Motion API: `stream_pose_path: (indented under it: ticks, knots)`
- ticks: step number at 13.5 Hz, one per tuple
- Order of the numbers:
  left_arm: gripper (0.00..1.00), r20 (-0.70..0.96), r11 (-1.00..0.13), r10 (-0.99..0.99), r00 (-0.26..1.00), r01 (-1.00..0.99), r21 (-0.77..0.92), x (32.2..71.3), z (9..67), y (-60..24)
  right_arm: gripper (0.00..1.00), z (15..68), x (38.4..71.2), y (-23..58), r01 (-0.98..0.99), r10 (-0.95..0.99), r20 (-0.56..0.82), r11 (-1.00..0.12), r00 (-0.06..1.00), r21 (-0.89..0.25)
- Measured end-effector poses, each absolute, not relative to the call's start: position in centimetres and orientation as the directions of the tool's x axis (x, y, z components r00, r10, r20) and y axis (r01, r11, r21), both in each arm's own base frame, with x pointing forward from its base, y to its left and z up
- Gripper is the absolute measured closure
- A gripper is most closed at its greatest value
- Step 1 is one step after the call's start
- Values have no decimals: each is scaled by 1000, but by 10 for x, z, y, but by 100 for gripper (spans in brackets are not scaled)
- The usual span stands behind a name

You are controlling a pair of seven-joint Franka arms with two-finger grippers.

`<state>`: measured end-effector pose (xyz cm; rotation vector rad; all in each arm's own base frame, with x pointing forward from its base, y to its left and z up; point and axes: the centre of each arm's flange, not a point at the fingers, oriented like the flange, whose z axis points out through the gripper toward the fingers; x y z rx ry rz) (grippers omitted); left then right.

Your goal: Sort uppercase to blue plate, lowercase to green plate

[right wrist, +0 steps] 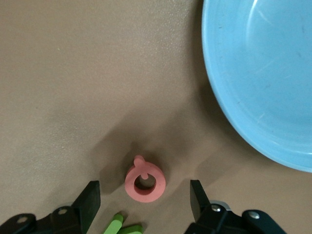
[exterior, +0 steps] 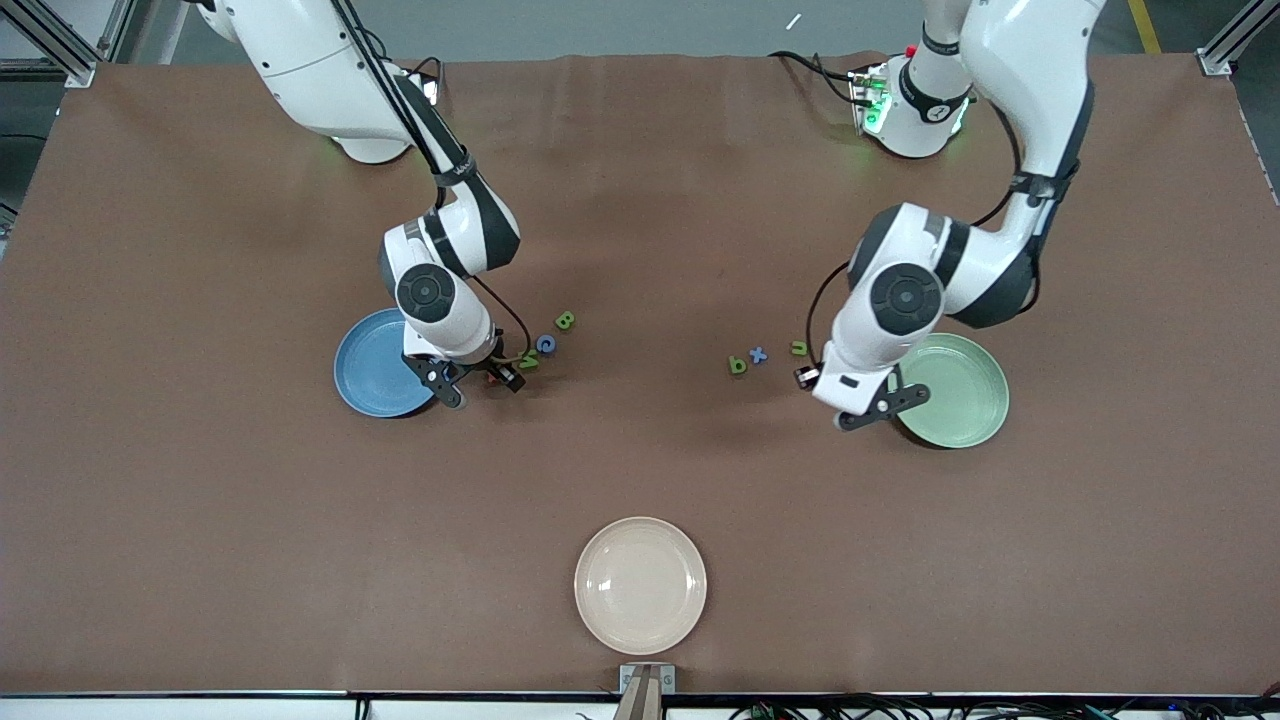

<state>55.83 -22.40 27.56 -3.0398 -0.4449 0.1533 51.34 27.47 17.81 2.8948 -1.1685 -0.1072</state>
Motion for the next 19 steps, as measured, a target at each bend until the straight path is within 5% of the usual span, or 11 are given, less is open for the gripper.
stream_pose_path:
  ticks: [5,9,14,19]
  knots:
    - [60,-63,-978,178,982,170,-120,538,222,-139,22,175,513,274,-693,-694,-56,-720,718,42]
    - [60,-92,-986,134,987,123,-114,538,213,-91,64,178,517,276,-693,-694,-52,-720,718,31]
    - [60,-138,-992,112,984,103,-70,530,204,-56,64,183,521,274,-684,-687,-64,-727,724,62]
    - [60,-157,-994,111,981,108,-29,524,203,-44,64,262,562,232,-613,-629,-147,-777,763,141]
